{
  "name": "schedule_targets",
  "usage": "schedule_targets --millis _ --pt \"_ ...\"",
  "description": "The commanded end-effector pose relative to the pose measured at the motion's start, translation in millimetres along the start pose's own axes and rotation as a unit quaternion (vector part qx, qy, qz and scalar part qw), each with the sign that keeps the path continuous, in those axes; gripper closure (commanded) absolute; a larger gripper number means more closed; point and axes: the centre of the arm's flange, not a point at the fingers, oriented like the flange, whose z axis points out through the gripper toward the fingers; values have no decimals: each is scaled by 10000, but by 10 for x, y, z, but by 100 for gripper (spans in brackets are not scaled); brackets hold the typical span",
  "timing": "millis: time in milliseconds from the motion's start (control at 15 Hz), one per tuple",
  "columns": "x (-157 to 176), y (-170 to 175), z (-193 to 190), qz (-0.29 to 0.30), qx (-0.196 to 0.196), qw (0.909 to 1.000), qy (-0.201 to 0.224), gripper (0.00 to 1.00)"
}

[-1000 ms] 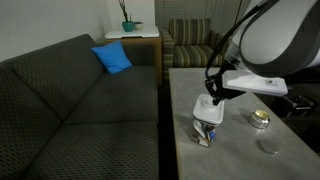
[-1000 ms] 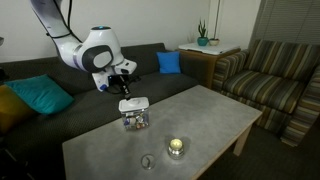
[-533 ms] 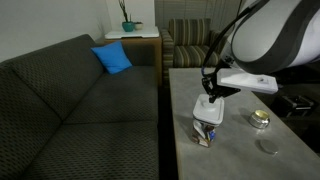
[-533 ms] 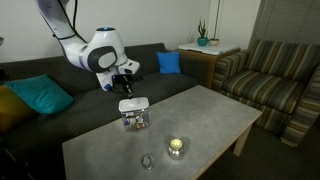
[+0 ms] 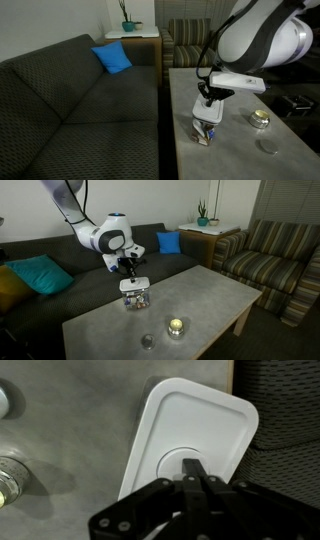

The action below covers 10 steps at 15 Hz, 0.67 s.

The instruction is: Put the lid on the container

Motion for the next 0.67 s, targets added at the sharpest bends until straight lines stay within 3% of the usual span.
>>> schedule_targets --millis 0,267,600 --pt "158 -42 332 56 -132 9997 -204 100" --pt "295 -61 676 304 -490 9974 -441 100" --pt "427 -127 828 612 -868 9916 -736 100"
